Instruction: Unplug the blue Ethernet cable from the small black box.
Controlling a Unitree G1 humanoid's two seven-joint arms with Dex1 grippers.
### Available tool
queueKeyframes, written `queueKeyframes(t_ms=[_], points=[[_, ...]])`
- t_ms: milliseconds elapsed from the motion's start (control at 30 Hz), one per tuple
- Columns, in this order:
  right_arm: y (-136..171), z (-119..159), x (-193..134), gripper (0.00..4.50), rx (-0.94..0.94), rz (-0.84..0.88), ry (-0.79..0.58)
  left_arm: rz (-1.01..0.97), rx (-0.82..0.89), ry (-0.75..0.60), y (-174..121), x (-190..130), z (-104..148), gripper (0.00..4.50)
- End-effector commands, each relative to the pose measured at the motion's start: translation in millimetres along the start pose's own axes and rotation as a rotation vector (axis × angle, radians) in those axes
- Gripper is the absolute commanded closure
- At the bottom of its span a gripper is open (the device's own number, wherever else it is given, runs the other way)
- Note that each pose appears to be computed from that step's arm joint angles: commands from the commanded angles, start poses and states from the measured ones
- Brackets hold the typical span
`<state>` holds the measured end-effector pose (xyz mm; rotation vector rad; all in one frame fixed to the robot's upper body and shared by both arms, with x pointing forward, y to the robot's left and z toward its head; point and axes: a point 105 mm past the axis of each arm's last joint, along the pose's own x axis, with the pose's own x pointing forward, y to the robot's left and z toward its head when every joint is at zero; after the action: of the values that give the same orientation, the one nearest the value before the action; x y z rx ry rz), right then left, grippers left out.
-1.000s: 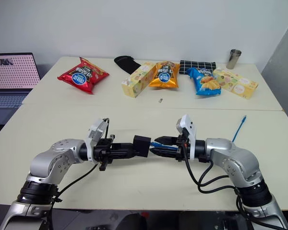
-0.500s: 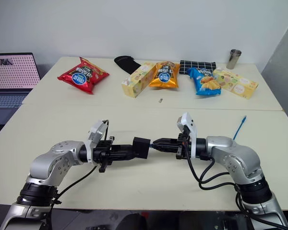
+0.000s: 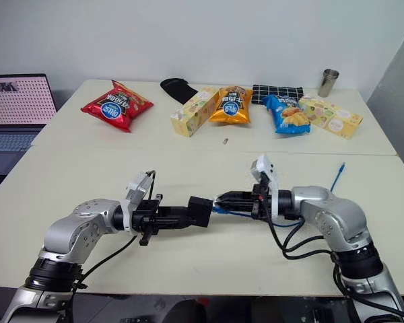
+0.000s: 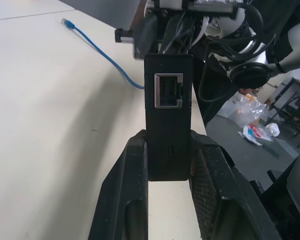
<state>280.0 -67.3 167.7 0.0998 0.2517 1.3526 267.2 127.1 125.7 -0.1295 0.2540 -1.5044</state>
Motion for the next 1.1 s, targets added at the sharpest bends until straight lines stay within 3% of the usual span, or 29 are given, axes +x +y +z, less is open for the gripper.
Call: queueKeyframes(t_ms=[33, 133, 300, 1100], points=[[11, 9, -6, 2.78, 0.012, 0.035, -0.04, -0.021, 0.03, -0.012, -3, 3, 3, 3.72], [22, 0, -2, 2.36, 0.046, 0.063, -0.023, -0.016, 0.023, -0.047, -1, 6, 8, 3.72], [19, -15, 8, 2.36, 0.035, 0.017, -0.004, -0.012, 0.013, -0.07, -1, 7, 11, 3.72], [20, -7, 5, 2.36, 0.07, 0.031, -0.043, -0.008, -0.001, -0.08, -2, 10, 11, 3.72]])
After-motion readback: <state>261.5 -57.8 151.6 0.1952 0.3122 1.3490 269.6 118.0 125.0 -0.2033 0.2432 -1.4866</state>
